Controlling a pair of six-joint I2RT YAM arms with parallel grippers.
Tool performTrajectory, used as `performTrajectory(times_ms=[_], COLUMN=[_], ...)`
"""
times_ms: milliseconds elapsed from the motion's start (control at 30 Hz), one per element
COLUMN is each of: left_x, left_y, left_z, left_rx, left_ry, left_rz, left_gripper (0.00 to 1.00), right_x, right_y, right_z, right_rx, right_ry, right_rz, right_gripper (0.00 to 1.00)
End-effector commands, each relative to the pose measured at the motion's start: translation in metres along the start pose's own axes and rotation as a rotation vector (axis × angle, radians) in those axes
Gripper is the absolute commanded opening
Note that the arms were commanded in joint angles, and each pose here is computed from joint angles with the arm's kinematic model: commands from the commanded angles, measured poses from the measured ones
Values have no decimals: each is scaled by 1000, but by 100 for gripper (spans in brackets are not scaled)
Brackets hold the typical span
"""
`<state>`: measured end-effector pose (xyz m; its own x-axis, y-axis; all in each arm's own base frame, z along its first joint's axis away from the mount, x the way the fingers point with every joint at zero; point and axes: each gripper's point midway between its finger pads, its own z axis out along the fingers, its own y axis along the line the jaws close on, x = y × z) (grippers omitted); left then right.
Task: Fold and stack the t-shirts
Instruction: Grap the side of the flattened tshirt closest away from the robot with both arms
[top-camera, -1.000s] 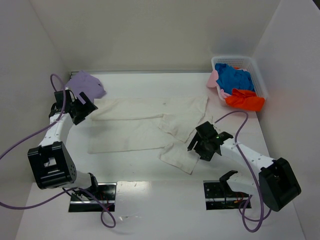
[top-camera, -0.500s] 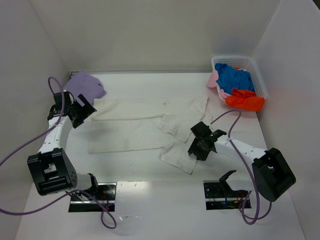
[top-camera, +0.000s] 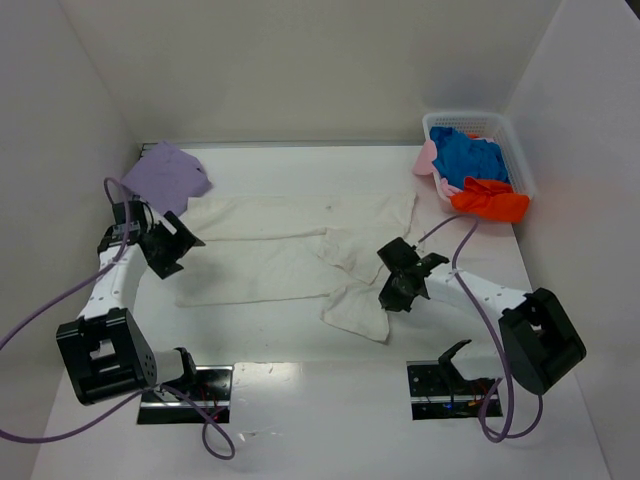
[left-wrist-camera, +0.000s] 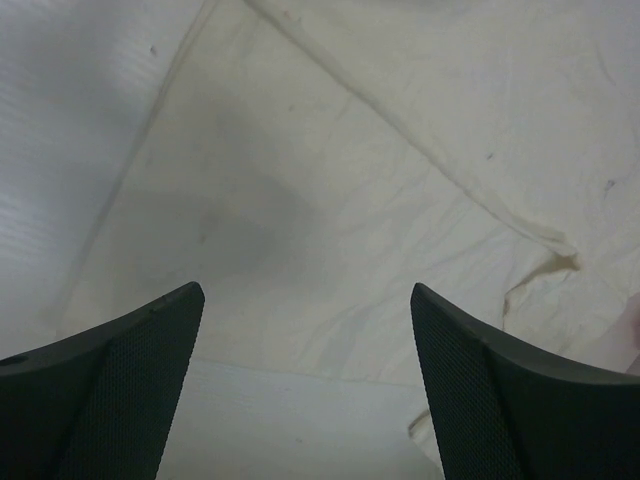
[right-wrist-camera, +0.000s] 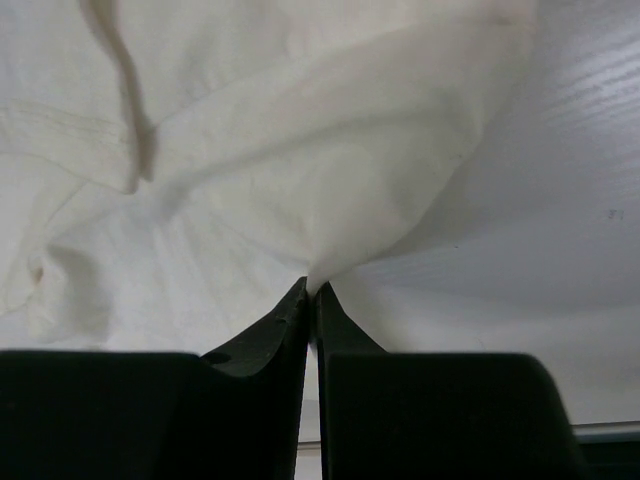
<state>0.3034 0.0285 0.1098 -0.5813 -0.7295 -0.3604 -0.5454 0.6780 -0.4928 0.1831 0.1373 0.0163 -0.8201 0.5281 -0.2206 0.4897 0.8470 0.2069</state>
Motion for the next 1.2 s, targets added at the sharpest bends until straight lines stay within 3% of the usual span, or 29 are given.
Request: performTrajectory(times_ms=[0, 167, 400, 600, 833, 1000, 1167], left_x=[21, 18, 12, 7, 22, 52, 52], left_y=[10, 6, 51, 72, 63, 82, 87], left_z=[-6, -12, -4, -10, -5, 9, 8], left_rx=[-37, -85, -381, -523, -531, -587, -585], left_ry=[75, 93, 177, 177, 169, 169, 101], left_rz=[-59, -75, -44, 0, -167, -314, -342], left_gripper=[90, 90, 90, 90, 90, 90, 90], right_x=[-17, -30, -50, -60, -67, -68, -70], right_y=[27, 43, 51, 55, 67, 68, 72], right_z=[-6, -6, -6, -7, -4, -4, -6], right_rx=[-51, -75, -96, -113, -128, -127, -135], right_ry=[-53, -62, -72, -76, -77, -77, -84], right_rz=[-9, -38, -31, -10, -29, -39, -47], right_gripper=[10, 10, 10, 11, 12, 12, 13])
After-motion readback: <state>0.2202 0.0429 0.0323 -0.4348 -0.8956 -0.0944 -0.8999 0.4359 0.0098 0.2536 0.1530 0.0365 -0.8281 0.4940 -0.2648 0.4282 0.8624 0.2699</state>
